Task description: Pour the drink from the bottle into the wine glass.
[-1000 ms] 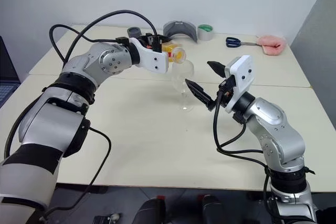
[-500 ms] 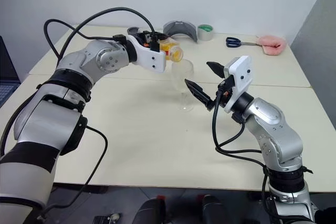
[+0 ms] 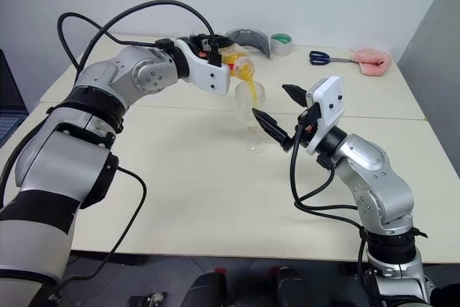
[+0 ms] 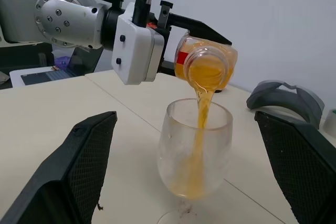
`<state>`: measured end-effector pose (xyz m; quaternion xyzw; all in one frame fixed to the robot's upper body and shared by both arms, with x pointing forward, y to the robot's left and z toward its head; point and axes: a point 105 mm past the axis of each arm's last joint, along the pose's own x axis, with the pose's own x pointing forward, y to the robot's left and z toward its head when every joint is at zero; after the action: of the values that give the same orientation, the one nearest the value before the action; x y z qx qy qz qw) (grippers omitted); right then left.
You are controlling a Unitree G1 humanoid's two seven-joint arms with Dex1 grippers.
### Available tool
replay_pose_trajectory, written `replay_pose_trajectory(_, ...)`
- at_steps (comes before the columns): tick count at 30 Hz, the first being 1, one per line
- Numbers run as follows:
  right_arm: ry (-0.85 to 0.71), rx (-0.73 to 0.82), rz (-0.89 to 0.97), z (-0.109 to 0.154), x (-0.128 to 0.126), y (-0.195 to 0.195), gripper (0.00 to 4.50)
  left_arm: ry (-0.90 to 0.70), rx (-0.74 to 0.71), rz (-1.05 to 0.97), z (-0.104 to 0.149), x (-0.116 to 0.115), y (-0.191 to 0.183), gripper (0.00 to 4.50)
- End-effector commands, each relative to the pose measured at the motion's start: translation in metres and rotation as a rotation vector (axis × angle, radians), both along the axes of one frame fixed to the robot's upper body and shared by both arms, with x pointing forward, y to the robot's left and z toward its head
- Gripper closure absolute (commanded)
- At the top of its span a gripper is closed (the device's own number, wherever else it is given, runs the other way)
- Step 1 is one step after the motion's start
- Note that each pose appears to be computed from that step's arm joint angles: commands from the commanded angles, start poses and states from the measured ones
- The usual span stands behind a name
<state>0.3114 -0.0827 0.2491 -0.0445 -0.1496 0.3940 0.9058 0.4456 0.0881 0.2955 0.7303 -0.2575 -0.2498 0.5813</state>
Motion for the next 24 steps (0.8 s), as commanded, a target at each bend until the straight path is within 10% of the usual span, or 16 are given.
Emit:
replay_pose_trajectory(1, -0.062, 0.011, 0.01, 0.0133, -0.0051, 0.002, 0.0, -0.08, -0.01, -0.026, 0.0266, -0.0055, -0.0033, 2.68)
replay_pose_trajectory(24, -0.057, 0.013, 0.029, 0.012, -0.0057, 0.0057, 0.0, -0.112, 0.035, -0.008, 0.027, -0.0045, 0.0035, 2.68)
